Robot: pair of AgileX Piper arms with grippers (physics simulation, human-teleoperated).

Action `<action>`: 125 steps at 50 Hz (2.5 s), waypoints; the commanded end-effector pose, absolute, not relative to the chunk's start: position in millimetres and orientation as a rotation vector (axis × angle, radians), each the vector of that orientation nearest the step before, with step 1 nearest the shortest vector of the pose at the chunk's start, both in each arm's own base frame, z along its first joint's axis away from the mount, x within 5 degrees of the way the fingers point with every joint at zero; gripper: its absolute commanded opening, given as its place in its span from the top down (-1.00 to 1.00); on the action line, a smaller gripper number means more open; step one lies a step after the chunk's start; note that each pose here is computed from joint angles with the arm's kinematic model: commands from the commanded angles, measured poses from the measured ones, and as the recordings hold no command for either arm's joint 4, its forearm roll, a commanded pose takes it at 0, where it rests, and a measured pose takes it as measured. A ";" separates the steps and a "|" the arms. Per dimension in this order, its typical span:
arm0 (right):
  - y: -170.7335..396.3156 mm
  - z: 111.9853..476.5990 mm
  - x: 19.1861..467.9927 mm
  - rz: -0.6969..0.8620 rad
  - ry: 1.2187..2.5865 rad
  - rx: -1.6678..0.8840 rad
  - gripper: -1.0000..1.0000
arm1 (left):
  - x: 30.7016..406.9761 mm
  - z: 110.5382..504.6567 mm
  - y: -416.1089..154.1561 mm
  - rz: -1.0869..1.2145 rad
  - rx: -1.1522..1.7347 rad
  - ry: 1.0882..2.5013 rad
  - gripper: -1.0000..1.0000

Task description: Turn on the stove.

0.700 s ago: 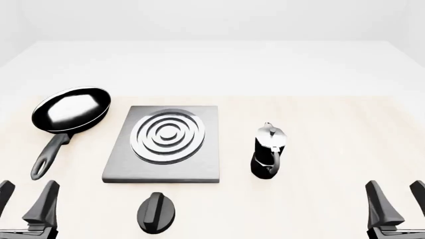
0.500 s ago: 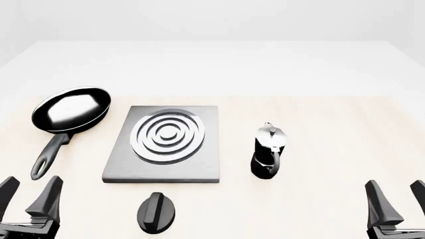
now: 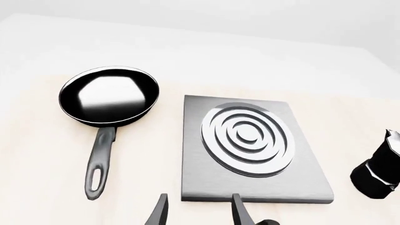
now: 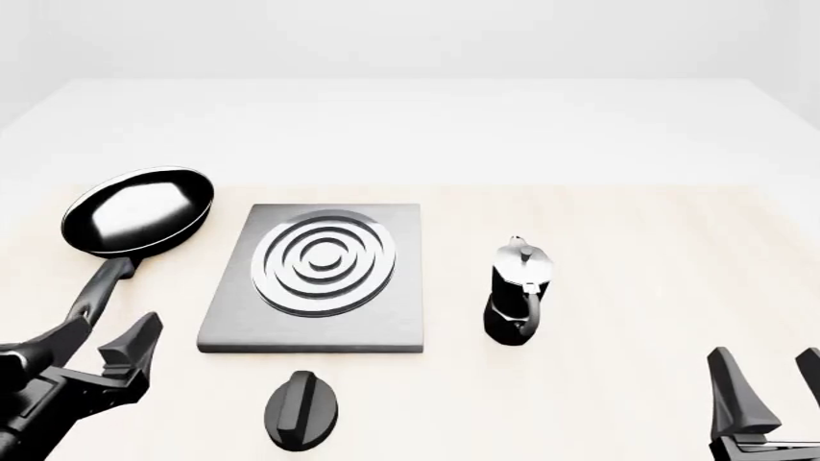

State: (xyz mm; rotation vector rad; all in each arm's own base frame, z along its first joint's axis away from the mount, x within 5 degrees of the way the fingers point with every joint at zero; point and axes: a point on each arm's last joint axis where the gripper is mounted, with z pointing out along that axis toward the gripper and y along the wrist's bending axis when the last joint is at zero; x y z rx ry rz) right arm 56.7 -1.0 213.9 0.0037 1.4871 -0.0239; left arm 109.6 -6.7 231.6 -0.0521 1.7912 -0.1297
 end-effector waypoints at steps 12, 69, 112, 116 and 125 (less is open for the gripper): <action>-1.4 214.4 56.2 -0.037 1.484 0.004 -1.00 | 127.2 224.2 -22.0 -0.229 0.003 1.916 -1.00; -0.9 213.8 56.6 0.001 1.485 0.025 -1.00 | 174.9 157.8 -89.4 -0.468 0.122 2.221 -1.00; -0.4 214.6 56.0 0.049 1.471 0.055 -1.00 | 184.1 124.4 -108.5 -0.501 0.115 2.320 -1.00; -0.4 214.5 56.1 0.051 1.472 0.056 -1.00 | 184.3 120.5 -111.3 -0.510 0.113 2.331 -1.00; -0.3 214.3 56.1 0.055 1.474 0.058 -1.00 | 185.0 114.1 -115.2 -0.519 0.111 2.346 -1.00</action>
